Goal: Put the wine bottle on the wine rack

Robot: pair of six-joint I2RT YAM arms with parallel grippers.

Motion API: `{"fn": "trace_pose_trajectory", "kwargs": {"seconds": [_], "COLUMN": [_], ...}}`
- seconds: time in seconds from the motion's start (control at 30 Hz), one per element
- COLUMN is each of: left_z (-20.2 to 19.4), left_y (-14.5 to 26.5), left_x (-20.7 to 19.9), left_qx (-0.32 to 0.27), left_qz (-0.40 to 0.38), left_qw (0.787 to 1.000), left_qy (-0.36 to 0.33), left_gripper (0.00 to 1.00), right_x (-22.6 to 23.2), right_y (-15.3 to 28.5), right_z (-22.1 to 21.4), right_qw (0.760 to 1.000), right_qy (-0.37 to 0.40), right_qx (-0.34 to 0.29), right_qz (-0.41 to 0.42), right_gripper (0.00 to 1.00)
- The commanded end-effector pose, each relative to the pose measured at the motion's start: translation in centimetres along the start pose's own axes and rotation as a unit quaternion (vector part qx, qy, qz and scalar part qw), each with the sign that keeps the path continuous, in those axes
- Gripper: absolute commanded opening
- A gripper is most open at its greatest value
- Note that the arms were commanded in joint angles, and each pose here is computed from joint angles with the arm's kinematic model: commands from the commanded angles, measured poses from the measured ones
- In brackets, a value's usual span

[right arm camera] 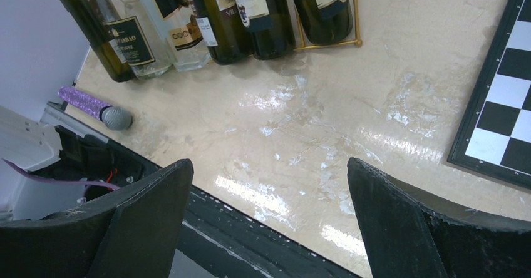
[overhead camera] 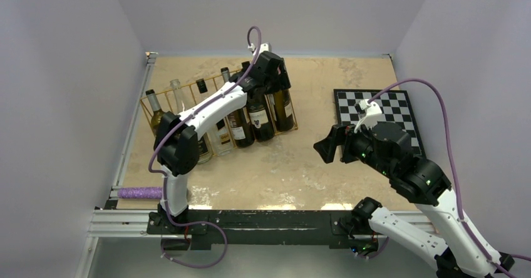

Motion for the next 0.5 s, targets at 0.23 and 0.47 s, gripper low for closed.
{"fn": "trace_pose_trajectory", "kwargs": {"seconds": [0.23,0.47], "left_z": [0.8,0.1], "left_y": [0.8,0.9], "left_x": [1.5,2.0], "left_qx": [-0.06,-0.06], "left_qz": [0.051,0.055], "left_qw": [0.997,0.997], "left_qy": [-0.011,-0.018], "left_gripper": [0.87,0.94], "right_x": [0.2,0.3], "right_y": [-0.5,-0.7], "right_z": [0.6,0.5], "right_qw": [1.0,1.0], "right_qy": [-0.005,-0.006], "right_qx": [-0.014,-0.013], "right_qz": [0.005,0.006], "right_gripper": [0.99,0.99]}}
Point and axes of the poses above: each gripper's point midway between its finger pads, its own y axis back along the fingers, its own x axis along the line the jaws close on, z = x × y, the point moved 4 cm from there along y, back along the fingers, and after that the axes turned 15 degrees about y, right-handed, at the moved point
